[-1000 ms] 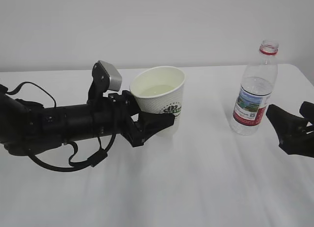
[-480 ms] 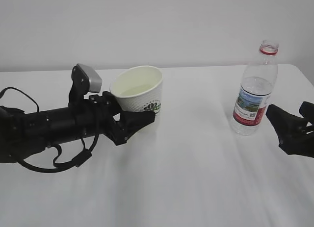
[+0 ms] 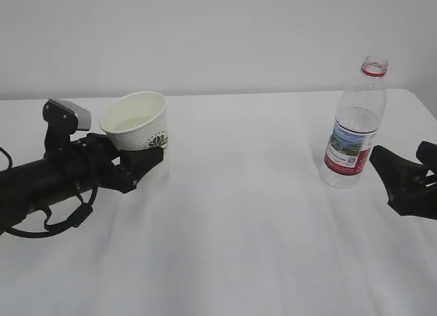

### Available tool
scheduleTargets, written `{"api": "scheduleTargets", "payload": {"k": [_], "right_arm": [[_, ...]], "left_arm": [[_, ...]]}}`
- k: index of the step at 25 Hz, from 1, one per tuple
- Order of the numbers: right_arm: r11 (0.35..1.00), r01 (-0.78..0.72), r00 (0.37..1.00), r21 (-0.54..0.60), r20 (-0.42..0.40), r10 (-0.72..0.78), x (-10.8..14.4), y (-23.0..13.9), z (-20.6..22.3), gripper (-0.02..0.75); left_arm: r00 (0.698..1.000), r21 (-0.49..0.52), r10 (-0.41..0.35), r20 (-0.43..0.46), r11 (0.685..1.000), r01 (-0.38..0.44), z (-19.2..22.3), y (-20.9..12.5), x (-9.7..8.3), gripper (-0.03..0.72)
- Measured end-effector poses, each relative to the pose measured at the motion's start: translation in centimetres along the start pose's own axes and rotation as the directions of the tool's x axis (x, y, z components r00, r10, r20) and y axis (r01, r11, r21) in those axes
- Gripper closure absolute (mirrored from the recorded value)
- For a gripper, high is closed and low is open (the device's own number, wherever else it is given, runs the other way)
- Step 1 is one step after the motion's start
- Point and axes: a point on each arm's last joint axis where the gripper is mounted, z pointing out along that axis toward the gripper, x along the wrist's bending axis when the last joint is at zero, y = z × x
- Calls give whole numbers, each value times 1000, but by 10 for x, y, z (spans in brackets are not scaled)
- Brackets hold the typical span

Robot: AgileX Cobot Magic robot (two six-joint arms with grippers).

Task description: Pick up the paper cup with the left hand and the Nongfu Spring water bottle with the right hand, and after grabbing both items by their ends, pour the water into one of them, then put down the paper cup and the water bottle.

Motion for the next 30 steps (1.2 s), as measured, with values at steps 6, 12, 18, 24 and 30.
{"api": "scheduleTargets", "payload": {"k": [6,12,18,24,30], "right_arm": [[1000,0,1000,0,0,0,0,0,0,144],[1000,1,1000,0,-1,-1,0,0,0,144],[1000,1,1000,0,-1,-1,0,0,0,144],[1000,21,1000,0,-1,-21,0,0,0,144],[999,39,999,0,-1,-39,0,0,0,144]], "left_arm": [[994,-12,-5,-107,1000,3,-6,-3,8,183],[980,-37,-19,-199,999,12,-8,-1,17,183],[964,-53,-29,-263,998,16,-9,0,22,183],[942,-54,-46,-331,998,29,-10,-5,29,183],[939,-4,-55,-339,998,57,-8,-25,32,183]]}}
